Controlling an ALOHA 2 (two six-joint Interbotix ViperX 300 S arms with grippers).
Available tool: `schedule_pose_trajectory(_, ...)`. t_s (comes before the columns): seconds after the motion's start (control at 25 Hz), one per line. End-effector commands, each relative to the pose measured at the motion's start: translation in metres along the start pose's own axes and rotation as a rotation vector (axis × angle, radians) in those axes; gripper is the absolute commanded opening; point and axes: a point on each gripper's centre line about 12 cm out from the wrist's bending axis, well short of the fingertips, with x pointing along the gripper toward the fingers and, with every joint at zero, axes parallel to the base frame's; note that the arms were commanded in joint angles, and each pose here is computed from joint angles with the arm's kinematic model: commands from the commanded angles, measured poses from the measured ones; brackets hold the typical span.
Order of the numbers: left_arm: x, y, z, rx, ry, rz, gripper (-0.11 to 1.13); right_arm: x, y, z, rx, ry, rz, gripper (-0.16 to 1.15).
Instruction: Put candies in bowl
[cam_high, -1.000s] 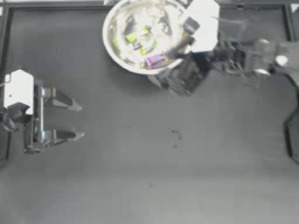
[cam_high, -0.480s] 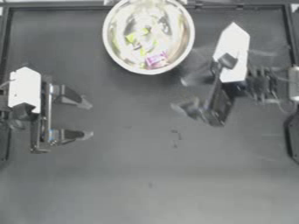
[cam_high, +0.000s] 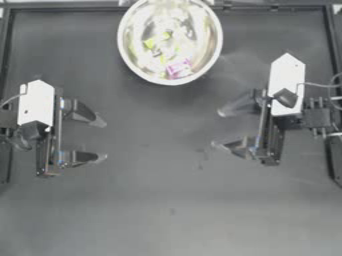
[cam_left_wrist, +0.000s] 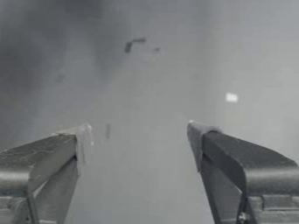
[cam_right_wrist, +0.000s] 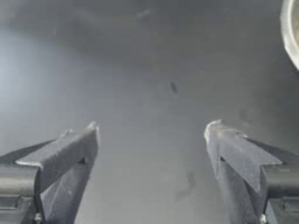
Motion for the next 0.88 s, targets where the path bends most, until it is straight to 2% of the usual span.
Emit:
schedule_pose_trajectory(0.04, -0.003, -0.003, 0.009, 0.031, -0.021, -0.004, 0.98, -0.006, 0.006, 0.002, -0.042, -0.034, 0.03, 1.0)
schedule_pose_trajectory(0.2, -0.005, -0.004, 0.007, 0.038, -0.014, -0.007, 0.98, -0.011, 0.005, -0.003, -0.056, -0.054, 0.045, 1.0)
schedule_pose_trajectory(0.4, -0.008, -0.003, 0.004, 0.044, -0.017, -0.006, 0.98, -0.014, 0.006, -0.009, -0.103, -0.081, 0.068, 1.0)
schedule_pose_trajectory(0.6, -0.013, -0.003, 0.0, 0.054, -0.025, -0.003, 0.98, -0.014, 0.004, -0.015, -0.148, -0.072, 0.062, 1.0)
schedule_pose_trajectory(0.76, -0.016, -0.002, -0.003, 0.069, -0.027, 0.002, 0.98, -0.017, 0.003, -0.018, -0.163, -0.075, 0.061, 1.0)
schedule_pose_trajectory(0.88, -0.016, -0.001, -0.004, 0.095, -0.029, 0.008, 0.98, -0.022, 0.002, -0.021, -0.169, -0.09, 0.069, 1.0)
